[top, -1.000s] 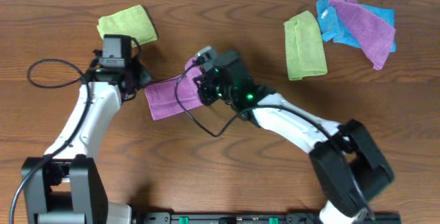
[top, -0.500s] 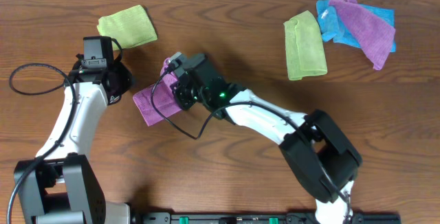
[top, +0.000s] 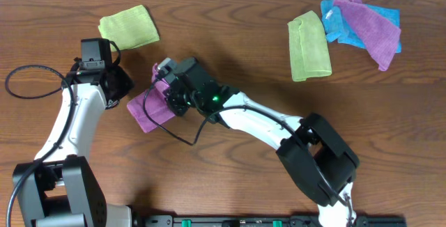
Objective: Fold the cloth
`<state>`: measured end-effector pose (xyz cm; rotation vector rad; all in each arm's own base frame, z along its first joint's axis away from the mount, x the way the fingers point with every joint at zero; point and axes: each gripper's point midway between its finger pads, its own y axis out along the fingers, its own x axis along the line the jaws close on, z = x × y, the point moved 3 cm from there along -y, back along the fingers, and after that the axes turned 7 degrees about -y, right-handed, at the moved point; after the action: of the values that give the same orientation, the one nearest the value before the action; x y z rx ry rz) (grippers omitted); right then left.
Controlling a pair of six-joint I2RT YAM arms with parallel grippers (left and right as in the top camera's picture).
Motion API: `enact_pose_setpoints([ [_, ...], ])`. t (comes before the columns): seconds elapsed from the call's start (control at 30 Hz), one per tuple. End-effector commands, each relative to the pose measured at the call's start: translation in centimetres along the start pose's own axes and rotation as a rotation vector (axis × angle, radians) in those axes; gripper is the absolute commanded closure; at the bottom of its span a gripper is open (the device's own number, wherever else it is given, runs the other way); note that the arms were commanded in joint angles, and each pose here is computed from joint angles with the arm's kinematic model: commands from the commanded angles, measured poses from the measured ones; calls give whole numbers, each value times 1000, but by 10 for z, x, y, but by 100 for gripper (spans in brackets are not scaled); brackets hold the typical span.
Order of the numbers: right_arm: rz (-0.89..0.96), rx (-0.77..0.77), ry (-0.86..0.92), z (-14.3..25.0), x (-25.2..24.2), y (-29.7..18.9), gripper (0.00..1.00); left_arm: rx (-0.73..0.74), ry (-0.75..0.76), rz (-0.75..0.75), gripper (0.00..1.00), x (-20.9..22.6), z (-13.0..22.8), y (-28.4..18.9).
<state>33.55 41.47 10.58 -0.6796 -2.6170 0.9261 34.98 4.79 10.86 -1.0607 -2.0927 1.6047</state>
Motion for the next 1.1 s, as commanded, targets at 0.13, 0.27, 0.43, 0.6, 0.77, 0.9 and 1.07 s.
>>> enact_pose_setpoints([
  [0.13,-7,-1,-64,-14,9,-2,99,-12,-14,-40,94,16,-5,2],
  [0.27,76,31,-57,-8,-5,-3,99,42,-24,-51,94,23,3,2],
  [0.43,114,48,-43,-4,-20,-6,99,162,-78,-6,94,22,30,8],
  [0.6,133,39,-27,-8,-32,-11,99,262,-145,43,94,27,63,26],
  [0.77,149,26,-10,-13,-42,-17,99,284,-169,50,94,33,78,35],
  [0.9,174,28,-2,-13,-50,-21,99,268,-174,69,94,30,78,39],
  [1.07,194,38,9,-13,-57,-28,99,270,-146,88,94,16,91,52],
])
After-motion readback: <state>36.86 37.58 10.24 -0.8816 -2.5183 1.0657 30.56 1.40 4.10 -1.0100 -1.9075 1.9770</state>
